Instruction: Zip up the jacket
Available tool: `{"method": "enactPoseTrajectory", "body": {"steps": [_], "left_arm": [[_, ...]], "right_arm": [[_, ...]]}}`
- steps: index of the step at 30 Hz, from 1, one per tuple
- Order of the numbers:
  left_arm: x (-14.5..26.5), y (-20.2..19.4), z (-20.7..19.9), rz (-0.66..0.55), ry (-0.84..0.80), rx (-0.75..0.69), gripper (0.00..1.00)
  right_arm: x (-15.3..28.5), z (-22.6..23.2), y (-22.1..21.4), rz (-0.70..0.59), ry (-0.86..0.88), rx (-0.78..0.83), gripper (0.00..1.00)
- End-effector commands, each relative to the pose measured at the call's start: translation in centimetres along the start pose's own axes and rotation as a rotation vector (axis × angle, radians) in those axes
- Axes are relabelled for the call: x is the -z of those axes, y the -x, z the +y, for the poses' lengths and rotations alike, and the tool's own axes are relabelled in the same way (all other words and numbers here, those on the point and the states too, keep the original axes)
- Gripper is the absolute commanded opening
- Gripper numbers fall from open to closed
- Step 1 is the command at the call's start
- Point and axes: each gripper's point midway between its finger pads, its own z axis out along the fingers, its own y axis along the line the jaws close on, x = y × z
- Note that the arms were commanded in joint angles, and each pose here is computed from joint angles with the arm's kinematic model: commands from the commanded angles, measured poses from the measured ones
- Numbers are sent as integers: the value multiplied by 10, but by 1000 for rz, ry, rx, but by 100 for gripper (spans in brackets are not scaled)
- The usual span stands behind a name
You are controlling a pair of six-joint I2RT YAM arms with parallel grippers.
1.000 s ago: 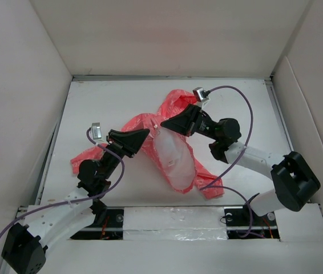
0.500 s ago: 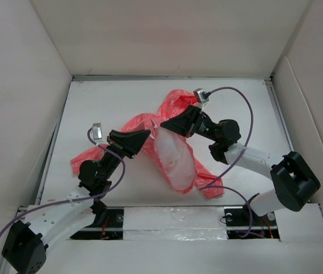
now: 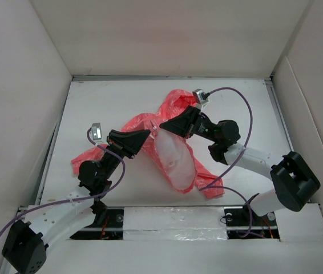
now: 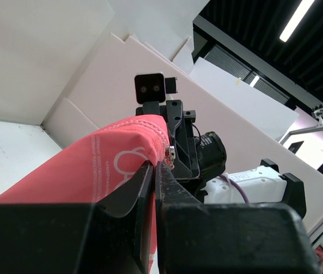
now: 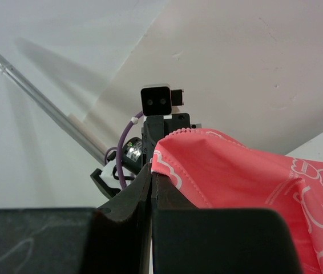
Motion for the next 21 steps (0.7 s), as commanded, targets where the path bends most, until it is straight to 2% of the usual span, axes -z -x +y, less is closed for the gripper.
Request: {"method": "enactPoseTrajectory", "body": {"steps": [1, 21], "left_arm": [[0, 16, -28, -59, -112, -1, 0], [0, 15, -26, -56, -105, 7, 0]], "right_arm": [[0, 40, 9, -51, 149, 118, 0], [1, 41, 9, -53, 144, 135, 0]]}}
